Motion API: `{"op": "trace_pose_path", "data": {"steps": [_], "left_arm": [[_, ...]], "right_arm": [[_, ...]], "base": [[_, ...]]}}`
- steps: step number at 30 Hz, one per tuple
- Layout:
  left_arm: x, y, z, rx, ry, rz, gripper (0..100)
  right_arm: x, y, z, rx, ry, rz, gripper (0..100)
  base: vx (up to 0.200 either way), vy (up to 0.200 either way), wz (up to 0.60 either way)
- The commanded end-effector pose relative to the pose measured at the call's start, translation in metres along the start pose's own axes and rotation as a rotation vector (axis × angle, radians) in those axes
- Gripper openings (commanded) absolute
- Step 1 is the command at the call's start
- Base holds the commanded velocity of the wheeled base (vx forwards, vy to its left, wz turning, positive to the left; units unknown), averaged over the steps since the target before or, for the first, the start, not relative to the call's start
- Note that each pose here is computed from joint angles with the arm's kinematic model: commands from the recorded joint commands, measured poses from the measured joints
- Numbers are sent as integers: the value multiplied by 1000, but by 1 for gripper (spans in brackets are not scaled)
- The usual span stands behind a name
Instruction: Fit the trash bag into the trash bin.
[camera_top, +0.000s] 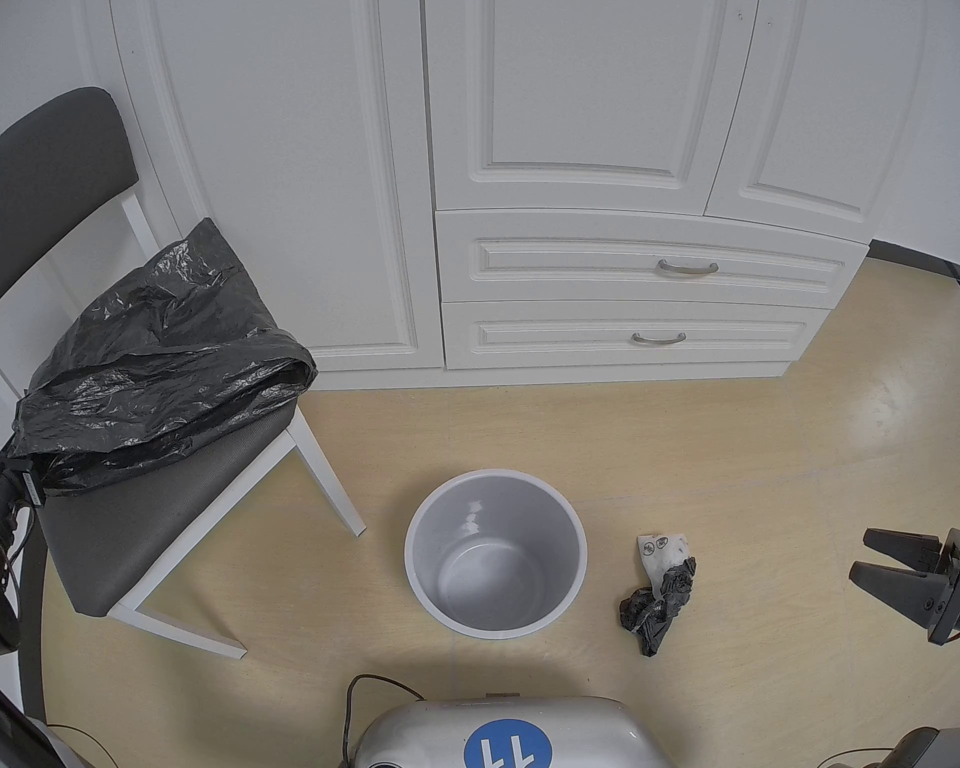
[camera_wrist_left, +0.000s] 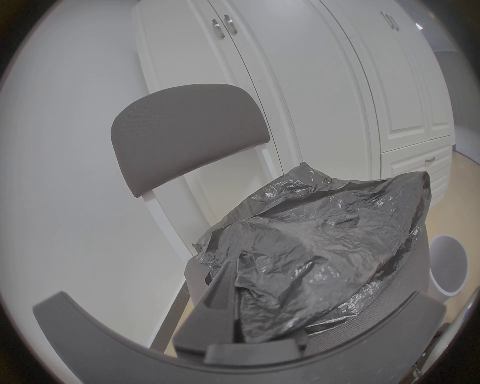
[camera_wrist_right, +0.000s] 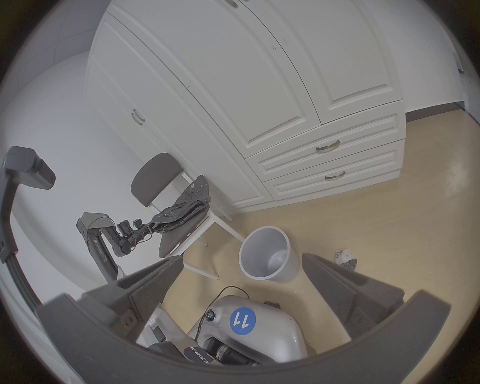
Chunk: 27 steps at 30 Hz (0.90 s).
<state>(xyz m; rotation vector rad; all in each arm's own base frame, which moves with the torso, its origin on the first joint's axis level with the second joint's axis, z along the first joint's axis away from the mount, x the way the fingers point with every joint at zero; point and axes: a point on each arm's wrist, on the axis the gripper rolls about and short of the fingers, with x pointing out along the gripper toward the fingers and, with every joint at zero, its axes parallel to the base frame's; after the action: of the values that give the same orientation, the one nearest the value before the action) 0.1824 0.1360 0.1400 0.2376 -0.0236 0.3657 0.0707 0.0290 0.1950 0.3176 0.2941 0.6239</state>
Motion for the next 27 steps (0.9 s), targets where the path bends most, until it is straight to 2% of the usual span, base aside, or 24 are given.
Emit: {"op": "trace_pose_path", "data": {"steps": [1,10,14,17,22,24,27], "left_arm": [[-8,-2,9,21,-30,9,0],[-37,-9,33,72,-120,26,0],[-52,-13,41,150,-142,102,0],[-58,-27,53,139,-195,75,0],[-66,-33,64,138,-196,91,0],[-74,-37,89,177,-206,122,0],[-89,-46,121,148,-195,105,0]], "right_arm": [[1,0,0,0,5,-1,100],[0,0,-1,-8,3,0,100],[0,0,0,-10,4,3,100],[2,1,2,-14,7,14,100],[6,5,10,-23,8,46,100],[15,10,23,-28,27,78,100],[26,13,30,-27,58,102,100]], "base": [[0,0,0],[0,0,0],[0,0,0],[0,0,0],[0,0,0],[0,0,0],[0,0,0]]}}
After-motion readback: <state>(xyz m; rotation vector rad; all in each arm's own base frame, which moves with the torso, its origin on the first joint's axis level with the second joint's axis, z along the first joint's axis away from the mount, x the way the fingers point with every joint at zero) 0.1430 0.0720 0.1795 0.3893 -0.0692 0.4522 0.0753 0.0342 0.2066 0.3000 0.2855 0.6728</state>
